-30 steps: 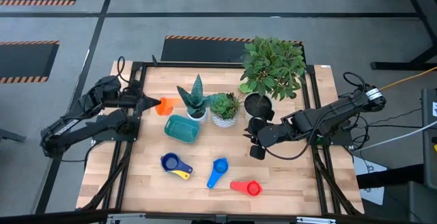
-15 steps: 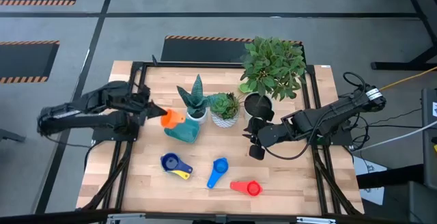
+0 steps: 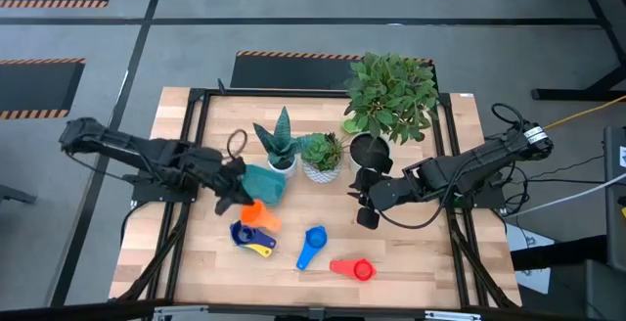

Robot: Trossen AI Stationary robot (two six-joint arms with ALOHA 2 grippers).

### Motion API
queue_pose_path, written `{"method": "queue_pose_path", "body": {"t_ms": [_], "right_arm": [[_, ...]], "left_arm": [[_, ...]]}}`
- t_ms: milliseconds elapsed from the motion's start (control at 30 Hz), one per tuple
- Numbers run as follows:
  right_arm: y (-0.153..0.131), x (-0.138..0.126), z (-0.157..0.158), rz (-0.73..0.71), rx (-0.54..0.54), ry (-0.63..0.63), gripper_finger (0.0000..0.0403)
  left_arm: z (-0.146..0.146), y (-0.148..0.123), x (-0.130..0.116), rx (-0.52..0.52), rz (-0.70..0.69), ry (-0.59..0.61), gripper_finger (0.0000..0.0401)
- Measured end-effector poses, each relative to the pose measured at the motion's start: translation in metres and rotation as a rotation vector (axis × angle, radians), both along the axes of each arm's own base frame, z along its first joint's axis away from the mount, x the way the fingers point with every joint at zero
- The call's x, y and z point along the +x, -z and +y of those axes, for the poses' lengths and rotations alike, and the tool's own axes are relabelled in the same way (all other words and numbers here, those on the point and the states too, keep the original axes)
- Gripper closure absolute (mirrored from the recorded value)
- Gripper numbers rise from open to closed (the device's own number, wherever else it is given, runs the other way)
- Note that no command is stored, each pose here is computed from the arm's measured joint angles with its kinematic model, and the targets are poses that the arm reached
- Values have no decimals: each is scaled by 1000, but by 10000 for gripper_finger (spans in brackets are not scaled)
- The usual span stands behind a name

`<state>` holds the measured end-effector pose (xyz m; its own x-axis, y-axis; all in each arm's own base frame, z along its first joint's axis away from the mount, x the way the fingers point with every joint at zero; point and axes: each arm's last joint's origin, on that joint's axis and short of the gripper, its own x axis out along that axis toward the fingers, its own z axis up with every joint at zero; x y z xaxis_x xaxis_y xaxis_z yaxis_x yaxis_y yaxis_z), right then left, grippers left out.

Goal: Nest measuring cups in basket
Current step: Stack the orange measuring cup into the violet measuring cup

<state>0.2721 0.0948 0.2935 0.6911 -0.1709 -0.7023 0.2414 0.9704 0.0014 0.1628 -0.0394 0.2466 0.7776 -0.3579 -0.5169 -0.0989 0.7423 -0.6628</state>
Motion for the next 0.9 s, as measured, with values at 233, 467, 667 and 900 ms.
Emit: {"method": "queue_pose_path", "body": {"t_ms": [233, 467, 667, 900], "right_arm": [[0, 0, 0, 0, -1, -1, 309], [0, 0, 0, 0, -2, -2, 309], [0, 0, 0, 0, -2, -2, 309], [0, 0, 0, 0, -2, -2, 309]], "left_arm": [[-24, 13, 4, 27, 90, 98, 399], [-30, 27, -3, 127, 214, 76, 398], [-30, 32, -9, 151, 300, 43, 394], [-33, 33, -12, 147, 313, 35, 392]]}}
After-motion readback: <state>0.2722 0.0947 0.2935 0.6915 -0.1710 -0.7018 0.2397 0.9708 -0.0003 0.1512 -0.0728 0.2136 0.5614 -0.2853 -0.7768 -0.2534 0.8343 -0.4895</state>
